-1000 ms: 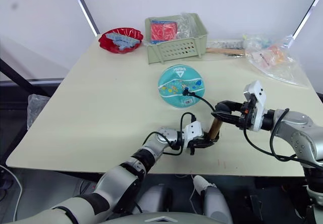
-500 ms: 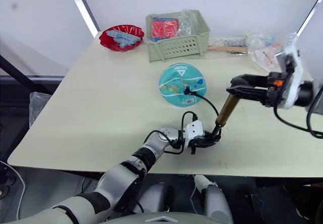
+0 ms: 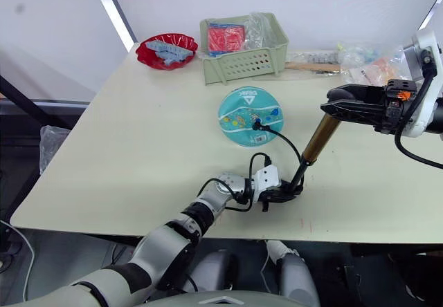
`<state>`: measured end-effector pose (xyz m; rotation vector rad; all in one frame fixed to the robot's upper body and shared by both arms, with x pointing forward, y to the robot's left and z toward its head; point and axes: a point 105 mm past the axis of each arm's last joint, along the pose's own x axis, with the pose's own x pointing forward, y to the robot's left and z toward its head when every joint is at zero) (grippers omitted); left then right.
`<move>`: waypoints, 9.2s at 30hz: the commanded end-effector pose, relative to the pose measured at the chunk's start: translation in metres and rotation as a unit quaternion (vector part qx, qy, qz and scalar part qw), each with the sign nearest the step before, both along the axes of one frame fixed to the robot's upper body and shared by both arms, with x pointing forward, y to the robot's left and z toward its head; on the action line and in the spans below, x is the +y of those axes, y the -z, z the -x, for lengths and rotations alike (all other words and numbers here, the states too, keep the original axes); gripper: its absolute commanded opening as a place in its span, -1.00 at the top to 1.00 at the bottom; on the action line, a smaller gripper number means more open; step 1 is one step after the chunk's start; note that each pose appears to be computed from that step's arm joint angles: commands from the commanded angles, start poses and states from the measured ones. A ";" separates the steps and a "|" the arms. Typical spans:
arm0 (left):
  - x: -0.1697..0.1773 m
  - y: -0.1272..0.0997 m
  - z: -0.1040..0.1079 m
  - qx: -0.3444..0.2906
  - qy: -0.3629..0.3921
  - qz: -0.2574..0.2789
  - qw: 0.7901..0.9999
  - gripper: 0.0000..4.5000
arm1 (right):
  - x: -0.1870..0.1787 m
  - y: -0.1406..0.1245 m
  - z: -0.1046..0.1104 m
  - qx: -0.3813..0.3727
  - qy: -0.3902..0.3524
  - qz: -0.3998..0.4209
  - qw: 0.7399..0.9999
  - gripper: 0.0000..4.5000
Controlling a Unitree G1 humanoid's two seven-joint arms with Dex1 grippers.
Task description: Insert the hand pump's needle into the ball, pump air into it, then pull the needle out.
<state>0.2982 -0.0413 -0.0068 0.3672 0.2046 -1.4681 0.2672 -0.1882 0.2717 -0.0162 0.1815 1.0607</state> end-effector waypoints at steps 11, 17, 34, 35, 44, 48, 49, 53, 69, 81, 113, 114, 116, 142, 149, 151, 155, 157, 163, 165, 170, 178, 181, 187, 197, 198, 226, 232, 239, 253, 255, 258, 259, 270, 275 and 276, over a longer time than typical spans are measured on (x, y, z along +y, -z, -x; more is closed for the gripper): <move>0.026 0.045 0.018 0.065 -0.011 -0.079 0.995 0.50 | 0.016 0.112 -0.002 0.089 0.010 0.037 0.995 0.08; 0.026 0.045 0.018 0.065 -0.012 -0.078 0.995 0.50 | 0.022 0.147 -0.001 0.094 0.018 0.048 0.994 0.08; 0.026 0.044 0.016 0.064 -0.015 -0.078 0.995 0.50 | 0.007 0.059 0.000 0.003 0.022 0.024 0.999 0.08; 0.026 0.044 0.016 0.064 -0.015 -0.078 0.995 0.50 | 0.005 0.054 0.001 0.000 0.021 0.024 0.999 0.08; 0.026 0.044 0.016 0.065 -0.013 -0.079 0.995 0.50 | -0.006 -0.009 0.006 -0.055 0.018 0.007 0.998 0.08; 0.026 0.044 0.016 0.065 -0.013 -0.079 0.995 0.50 | -0.013 -0.030 0.008 -0.065 0.025 0.002 0.998 0.08; 0.026 0.044 0.016 0.065 -0.013 -0.080 0.995 0.50 | -0.016 -0.035 0.008 -0.067 0.028 0.002 0.997 0.08; 0.026 0.044 0.016 0.066 -0.013 -0.079 0.995 0.50 | -0.024 -0.052 0.008 -0.080 0.043 0.001 0.996 0.08; 0.025 0.045 0.018 0.064 -0.012 -0.080 0.995 0.50 | -0.002 0.024 0.004 -0.021 0.010 0.031 0.999 0.08; 0.025 0.045 0.017 0.062 -0.019 -0.073 0.995 0.50 | 0.013 0.122 0.001 0.032 0.004 0.048 0.998 0.08; 0.023 0.042 0.018 0.053 -0.011 -0.067 0.996 0.50 | -0.012 -0.018 0.005 -0.120 -0.006 -0.006 0.993 0.08; 0.022 0.042 0.018 0.053 -0.010 -0.067 0.996 0.50 | -0.012 -0.023 0.007 -0.122 -0.008 -0.009 0.992 0.08; 0.022 0.042 0.018 0.053 -0.009 -0.067 0.996 0.50 | -0.017 -0.037 0.008 -0.136 -0.001 -0.012 0.991 0.08; 0.023 0.043 0.018 0.052 -0.009 -0.069 0.996 0.50 | 0.004 0.084 0.004 0.021 -0.035 0.060 0.997 0.08; 0.022 0.043 0.019 0.051 -0.009 -0.067 0.996 0.50 | 0.009 0.126 -0.002 0.036 -0.019 0.076 0.996 0.08; 0.022 0.043 0.019 0.051 -0.009 -0.067 0.996 0.50 | 0.013 0.138 -0.002 0.045 -0.015 0.071 0.996 0.08; 0.021 0.043 0.018 0.051 -0.010 -0.067 0.996 0.50 | 0.018 0.152 -0.002 0.047 -0.015 0.073 0.996 0.08; 0.021 0.042 0.018 0.051 -0.011 -0.067 0.996 0.50 | 0.019 0.155 -0.003 0.039 -0.012 0.074 0.996 0.08; 0.023 0.042 0.016 0.050 -0.012 -0.068 0.996 0.50 | 0.015 0.125 -0.010 -0.011 -0.011 0.061 0.998 0.08; 0.023 0.041 0.016 0.049 -0.012 -0.068 0.996 0.50 | 0.014 0.109 -0.011 -0.033 -0.012 0.051 0.998 0.08; 0.023 0.041 0.016 0.050 -0.012 -0.065 0.997 0.50 | 0.006 0.058 -0.013 -0.088 -0.002 0.023 0.996 0.08; 0.024 0.041 0.016 0.052 -0.010 -0.064 0.997 0.50 | -0.017 -0.009 -0.011 -0.134 0.027 0.020 0.990 0.08; 0.023 0.040 0.016 0.051 -0.010 -0.063 0.997 0.50 | -0.019 -0.027 -0.008 -0.139 0.027 0.021 0.990 0.08; 0.022 0.040 0.015 0.053 -0.011 -0.066 0.996 0.50 | -0.020 -0.047 -0.006 -0.141 0.028 0.019 0.989 0.08; 0.023 0.041 0.014 0.055 -0.012 -0.070 0.996 0.50 | -0.020 -0.016 -0.012 -0.083 0.024 0.054 0.995 0.08; 0.023 0.041 0.014 0.055 -0.012 -0.070 0.996 0.50 | -0.019 -0.009 -0.013 -0.076 0.022 0.055 0.995 0.08; 0.025 0.040 0.010 0.053 -0.021 -0.076 0.995 0.50 | 0.010 0.135 -0.025 -0.014 0.045 0.061 0.997 0.08; 0.026 0.041 0.009 0.062 -0.028 -0.082 0.994 0.50 | 0.001 0.090 -0.023 -0.054 0.039 0.048 0.997 0.08; 0.026 0.041 0.008 0.077 -0.036 -0.078 0.993 0.50 | -0.009 0.040 -0.021 -0.098 0.037 0.045 0.994 0.08; 0.025 0.041 0.010 0.071 -0.026 -0.079 0.994 0.50 | -0.026 -0.059 -0.007 -0.145 0.047 0.014 0.988 0.08; 0.025 0.041 0.010 0.071 -0.026 -0.078 0.994 0.50 | -0.027 -0.061 -0.007 -0.143 0.048 0.014 0.989 0.08; 0.025 0.040 0.010 0.070 -0.025 -0.076 0.994 0.50 | -0.027 -0.061 -0.008 -0.138 0.050 0.014 0.989 0.08; 0.025 0.040 0.010 0.069 -0.025 -0.075 0.994 0.50 | -0.025 -0.056 -0.009 -0.130 0.047 0.018 0.990 0.08; 0.025 0.040 0.010 0.059 -0.022 -0.074 0.995 0.50 | -0.002 0.036 -0.018 -0.026 0.010 0.045 0.999 0.08; 0.026 0.040 0.009 0.059 -0.024 -0.075 0.995 0.50 | 0.003 0.069 -0.016 0.004 0.002 0.053 0.999 0.08; 0.026 0.040 0.009 0.059 -0.025 -0.076 0.995 0.50 | 0.003 0.072 -0.016 0.007 0.002 0.053 0.999 0.08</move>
